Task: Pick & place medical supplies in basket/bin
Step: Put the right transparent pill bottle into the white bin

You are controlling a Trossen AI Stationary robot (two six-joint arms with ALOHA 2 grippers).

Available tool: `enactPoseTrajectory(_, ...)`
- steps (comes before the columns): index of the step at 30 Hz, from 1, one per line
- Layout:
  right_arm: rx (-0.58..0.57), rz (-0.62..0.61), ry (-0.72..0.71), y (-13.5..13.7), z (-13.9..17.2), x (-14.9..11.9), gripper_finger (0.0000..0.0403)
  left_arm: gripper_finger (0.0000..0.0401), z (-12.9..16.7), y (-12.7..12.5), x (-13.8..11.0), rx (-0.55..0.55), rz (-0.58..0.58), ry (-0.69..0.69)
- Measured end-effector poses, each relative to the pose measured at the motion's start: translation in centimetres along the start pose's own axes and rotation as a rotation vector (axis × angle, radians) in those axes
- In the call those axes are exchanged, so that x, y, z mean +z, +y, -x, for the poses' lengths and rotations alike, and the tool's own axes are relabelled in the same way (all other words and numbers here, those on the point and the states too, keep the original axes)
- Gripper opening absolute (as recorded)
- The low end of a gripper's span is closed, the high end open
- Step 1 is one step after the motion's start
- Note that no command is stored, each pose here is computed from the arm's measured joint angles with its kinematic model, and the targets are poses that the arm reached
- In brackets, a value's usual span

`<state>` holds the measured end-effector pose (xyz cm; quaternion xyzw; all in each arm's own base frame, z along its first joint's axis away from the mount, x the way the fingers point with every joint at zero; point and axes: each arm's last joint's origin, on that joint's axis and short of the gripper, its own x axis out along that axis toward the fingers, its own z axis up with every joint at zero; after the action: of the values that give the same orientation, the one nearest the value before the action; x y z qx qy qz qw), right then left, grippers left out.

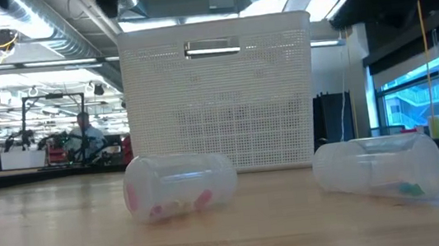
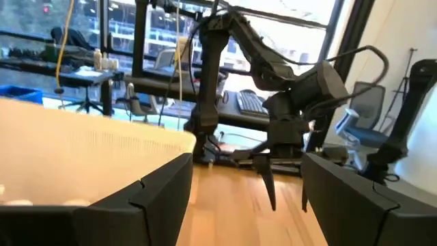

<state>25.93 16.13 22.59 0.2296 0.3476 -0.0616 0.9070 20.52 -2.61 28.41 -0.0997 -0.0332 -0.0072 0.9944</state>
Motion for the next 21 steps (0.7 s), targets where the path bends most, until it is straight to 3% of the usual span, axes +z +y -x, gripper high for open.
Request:
enactPoseTrajectory(7, -0.075, -0.034, 0.088, 0.7, -4.7, -0.2, 0.0209, 0.0265, 0.7, -0.2, -1.6, -0.022, 0.003, 0.044)
enactPoseTrajectory(12, -0.066, -0.091, 0.269, 0.8, -7.2, -0.3, 0.0209, 0.0265, 0.8, -0.3, -2.2, -0.027, 0.000, 0.068)
enactPoseTrajectory(15, -0.001, -0.054, 0.354, 1.1, -7.9, -0.3, 0.0209, 0.0265, 0.8, -0.2, -2.4, -0.026, -0.006, 0.076)
enactPoseTrajectory(21, -0.007, -0.046, 0.359, 0.8, -8.0, 0.2, 0.0237, 0.0265, 0.8, -0.2, -2.4, -0.028, -0.061, 0.072)
